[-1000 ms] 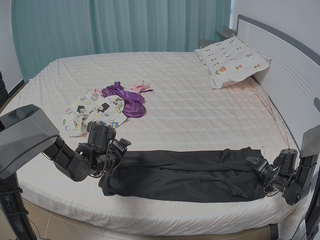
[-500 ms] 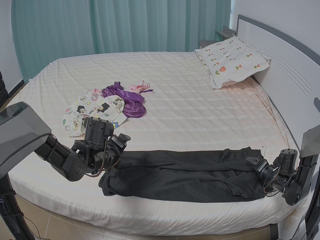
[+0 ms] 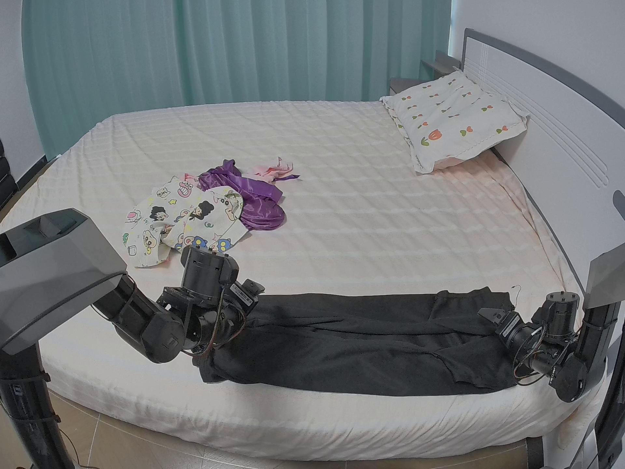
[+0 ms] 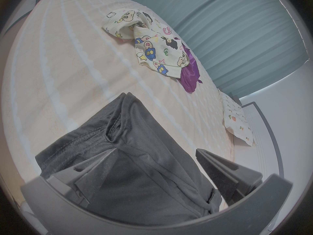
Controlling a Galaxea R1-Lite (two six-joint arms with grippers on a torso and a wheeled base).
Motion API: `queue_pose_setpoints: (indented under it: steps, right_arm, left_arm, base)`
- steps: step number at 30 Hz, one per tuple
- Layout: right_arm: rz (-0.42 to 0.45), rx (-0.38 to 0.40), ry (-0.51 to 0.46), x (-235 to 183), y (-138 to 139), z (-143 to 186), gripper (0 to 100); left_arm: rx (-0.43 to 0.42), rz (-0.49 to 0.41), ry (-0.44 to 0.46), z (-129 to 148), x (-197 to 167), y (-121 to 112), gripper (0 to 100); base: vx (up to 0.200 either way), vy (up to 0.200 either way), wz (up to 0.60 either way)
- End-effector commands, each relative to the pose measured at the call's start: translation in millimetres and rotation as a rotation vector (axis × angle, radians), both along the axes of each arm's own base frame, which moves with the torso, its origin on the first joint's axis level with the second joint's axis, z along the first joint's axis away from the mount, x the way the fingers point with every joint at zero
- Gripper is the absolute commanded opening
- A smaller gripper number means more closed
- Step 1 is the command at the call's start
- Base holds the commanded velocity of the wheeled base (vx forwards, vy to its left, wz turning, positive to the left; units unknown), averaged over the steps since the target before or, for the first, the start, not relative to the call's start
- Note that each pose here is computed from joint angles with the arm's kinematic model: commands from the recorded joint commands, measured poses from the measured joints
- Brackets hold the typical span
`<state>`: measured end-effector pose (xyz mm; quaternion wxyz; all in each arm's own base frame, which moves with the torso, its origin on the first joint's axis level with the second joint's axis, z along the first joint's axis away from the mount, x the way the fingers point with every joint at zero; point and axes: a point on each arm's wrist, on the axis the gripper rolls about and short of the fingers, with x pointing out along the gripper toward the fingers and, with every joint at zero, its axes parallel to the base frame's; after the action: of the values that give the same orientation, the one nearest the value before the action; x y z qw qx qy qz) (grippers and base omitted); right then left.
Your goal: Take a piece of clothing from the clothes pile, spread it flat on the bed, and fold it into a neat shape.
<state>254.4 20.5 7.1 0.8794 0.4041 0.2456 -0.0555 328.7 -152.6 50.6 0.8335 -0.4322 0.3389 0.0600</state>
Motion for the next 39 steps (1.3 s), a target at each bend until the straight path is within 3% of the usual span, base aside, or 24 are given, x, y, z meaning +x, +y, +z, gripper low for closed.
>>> queue_pose_setpoints:
  steps: [1, 19, 20, 39]
  right_arm:
    - [0.001, 0.000, 0.004, 0.3, 0.2, -1.3, 100]
    - [0.016, -0.003, -0.001, 0.7, 5.6, -0.9, 100]
    - [0.018, -0.003, -0.002, 1.0, 6.0, -0.8, 100]
    - [0.005, 0.000, -0.039, 16.2, 4.2, -1.9, 100]
  left_arm:
    - [0.015, 0.002, 0.022, -8.7, 0.4, 0.8, 100]
    - [0.104, 0.042, 0.026, -27.4, 13.2, 7.6, 100]
    - [0.103, 0.045, 0.024, -27.3, 13.7, 8.6, 0]
    - [0.129, 0.101, -0.023, -14.9, 18.7, 19.9, 0]
  base:
    - [0.000, 0.000, 0.00]
    - [0.000, 0.000, 0.00]
    - [0.000, 0.000, 0.00]
    - [0.000, 0.000, 0.00]
